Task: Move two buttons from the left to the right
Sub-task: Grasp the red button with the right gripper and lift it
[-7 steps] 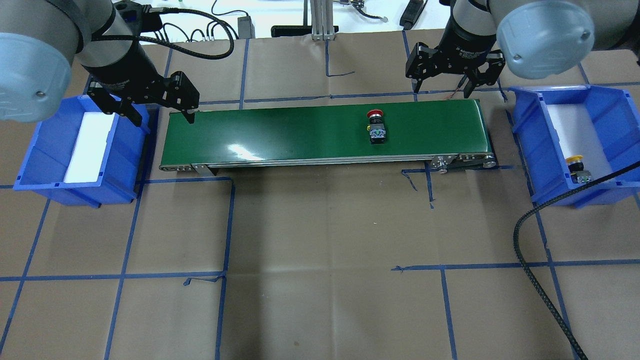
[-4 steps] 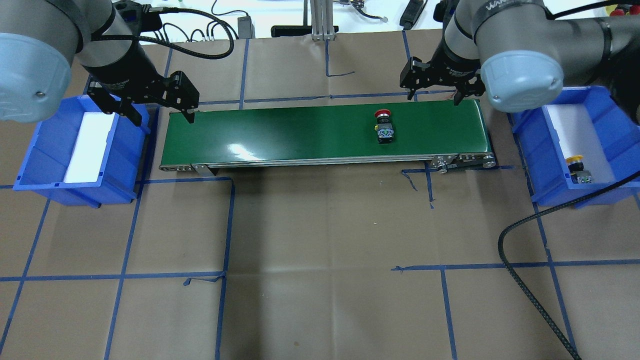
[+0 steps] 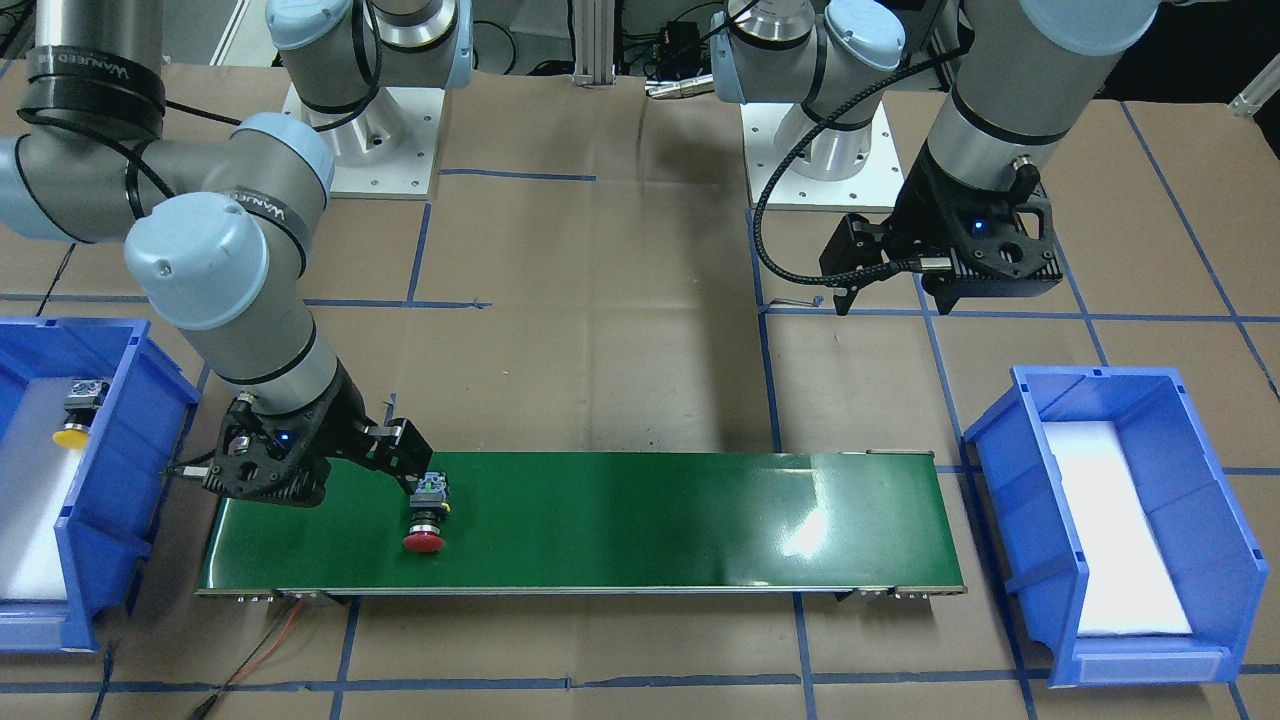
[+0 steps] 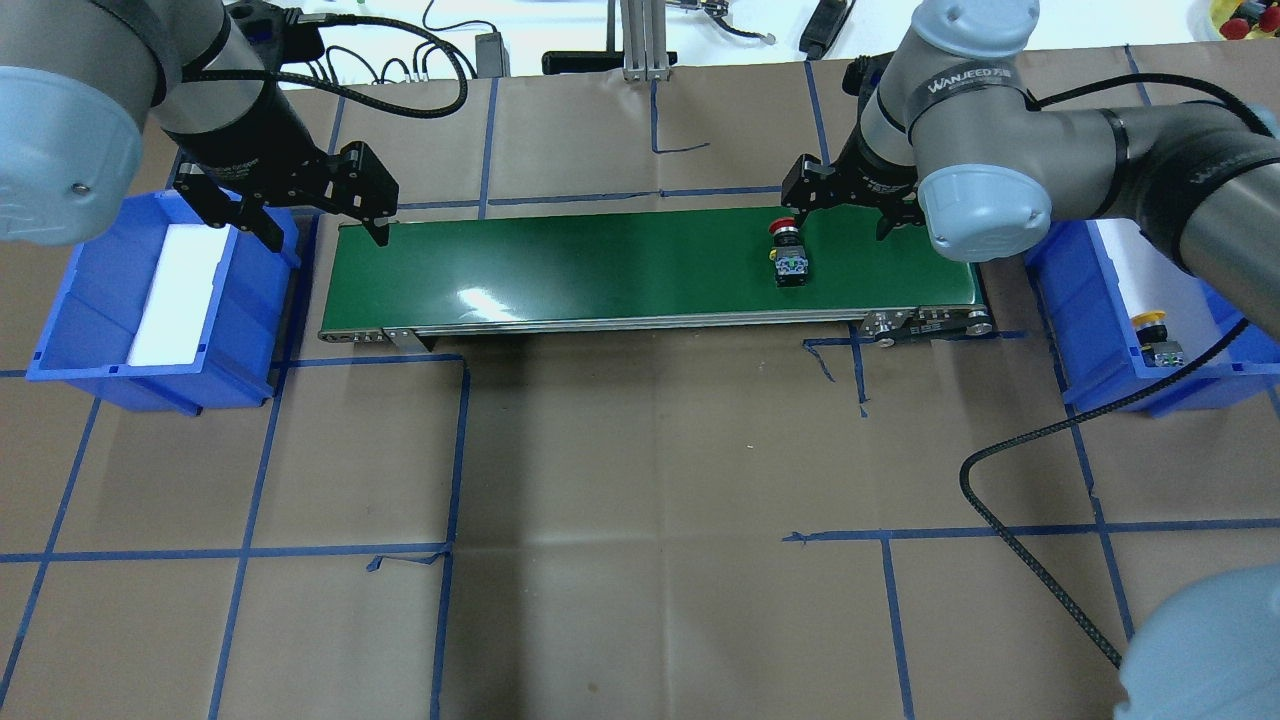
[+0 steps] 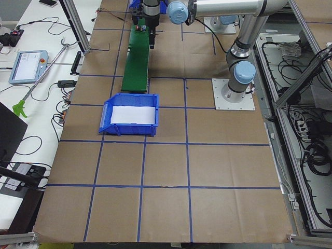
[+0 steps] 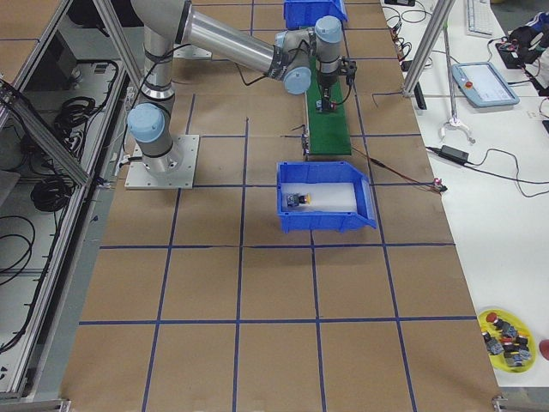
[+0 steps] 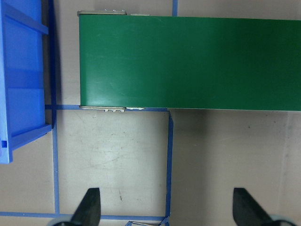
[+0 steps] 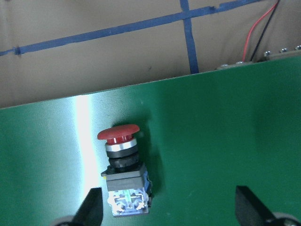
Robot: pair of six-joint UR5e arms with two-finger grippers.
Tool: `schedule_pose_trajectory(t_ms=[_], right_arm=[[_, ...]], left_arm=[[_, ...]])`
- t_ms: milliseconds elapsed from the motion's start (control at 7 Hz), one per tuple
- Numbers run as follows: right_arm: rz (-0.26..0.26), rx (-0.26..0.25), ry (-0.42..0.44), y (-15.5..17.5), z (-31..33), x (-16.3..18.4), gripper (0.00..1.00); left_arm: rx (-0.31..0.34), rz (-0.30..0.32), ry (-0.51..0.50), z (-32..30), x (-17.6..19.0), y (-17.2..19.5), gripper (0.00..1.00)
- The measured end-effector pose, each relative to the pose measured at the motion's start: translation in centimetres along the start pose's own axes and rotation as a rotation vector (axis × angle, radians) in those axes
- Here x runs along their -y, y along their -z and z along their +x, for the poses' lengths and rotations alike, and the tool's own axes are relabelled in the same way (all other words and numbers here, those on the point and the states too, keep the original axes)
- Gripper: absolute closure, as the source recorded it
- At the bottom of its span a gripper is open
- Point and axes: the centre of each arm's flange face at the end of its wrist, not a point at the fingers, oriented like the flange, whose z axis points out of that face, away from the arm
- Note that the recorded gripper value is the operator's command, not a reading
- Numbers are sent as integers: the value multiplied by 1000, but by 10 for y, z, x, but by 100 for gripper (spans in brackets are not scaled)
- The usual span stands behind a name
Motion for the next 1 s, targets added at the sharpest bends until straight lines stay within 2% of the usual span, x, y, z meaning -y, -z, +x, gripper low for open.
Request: schedule_pose_trajectory(t_ms=[143,429,571,714,857,1000], right_arm=[[-17,19,-5,-13,-1,2,2],[-33,14,-1,-33,0,5,6],[-49,7,1,-45,2,5,28],[-62,2,4,-53,3,5,70],[-69,-1,13,-55,4,5,92],[-69,-5,31,-53,4,6,94]], left_arm=[[0,0,0,0,0,0,0],[0,1,0,0,0,0,0],[0,1,0,0,0,0,0],[0,1,0,0,0,0,0],[0,1,0,0,0,0,0],[0,1,0,0,0,0,0]])
